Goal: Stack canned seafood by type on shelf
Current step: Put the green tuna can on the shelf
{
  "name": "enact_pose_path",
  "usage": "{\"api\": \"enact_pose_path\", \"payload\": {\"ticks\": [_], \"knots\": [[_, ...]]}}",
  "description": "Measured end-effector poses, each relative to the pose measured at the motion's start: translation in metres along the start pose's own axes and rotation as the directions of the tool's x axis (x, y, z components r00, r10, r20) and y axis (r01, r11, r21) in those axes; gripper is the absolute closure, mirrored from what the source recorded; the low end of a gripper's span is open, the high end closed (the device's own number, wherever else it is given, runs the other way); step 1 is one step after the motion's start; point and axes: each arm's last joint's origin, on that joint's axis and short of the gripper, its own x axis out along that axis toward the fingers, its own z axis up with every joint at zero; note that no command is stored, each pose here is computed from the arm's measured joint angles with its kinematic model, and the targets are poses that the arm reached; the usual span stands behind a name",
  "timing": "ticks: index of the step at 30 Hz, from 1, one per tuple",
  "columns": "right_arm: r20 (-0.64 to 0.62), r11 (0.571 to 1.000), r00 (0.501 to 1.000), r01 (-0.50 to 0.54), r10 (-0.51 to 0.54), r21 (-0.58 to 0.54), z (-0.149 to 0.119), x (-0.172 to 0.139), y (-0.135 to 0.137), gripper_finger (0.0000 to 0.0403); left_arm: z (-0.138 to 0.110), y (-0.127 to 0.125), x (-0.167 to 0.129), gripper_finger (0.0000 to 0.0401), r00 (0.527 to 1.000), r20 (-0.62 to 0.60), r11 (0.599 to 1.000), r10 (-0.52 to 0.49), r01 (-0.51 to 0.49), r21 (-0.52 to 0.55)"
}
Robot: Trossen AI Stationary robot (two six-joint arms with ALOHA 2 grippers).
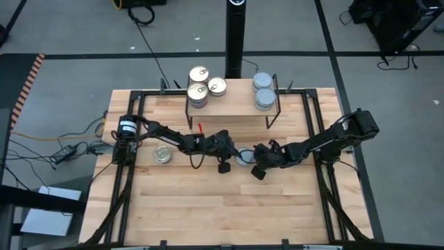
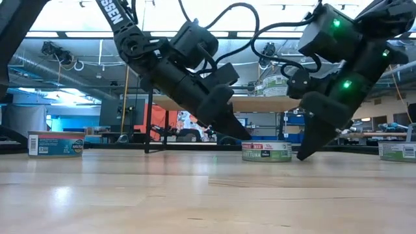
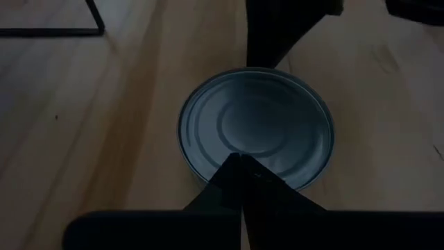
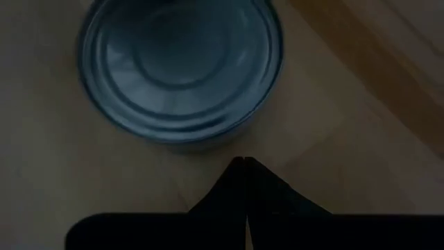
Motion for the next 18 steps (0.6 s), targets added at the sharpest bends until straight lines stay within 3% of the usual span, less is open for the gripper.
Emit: {"api": "enact_pose_path", "payload": {"ticks": [18], "knots": [[0.071,0.998,0.996,-0.056,0.055,0.012,0.009,-0.018,0.004,0.0397,-0.005,-0.015,-0.002,0.0399,0.998,-0.037,0.999,0.044,-0.043,0.030]]}}
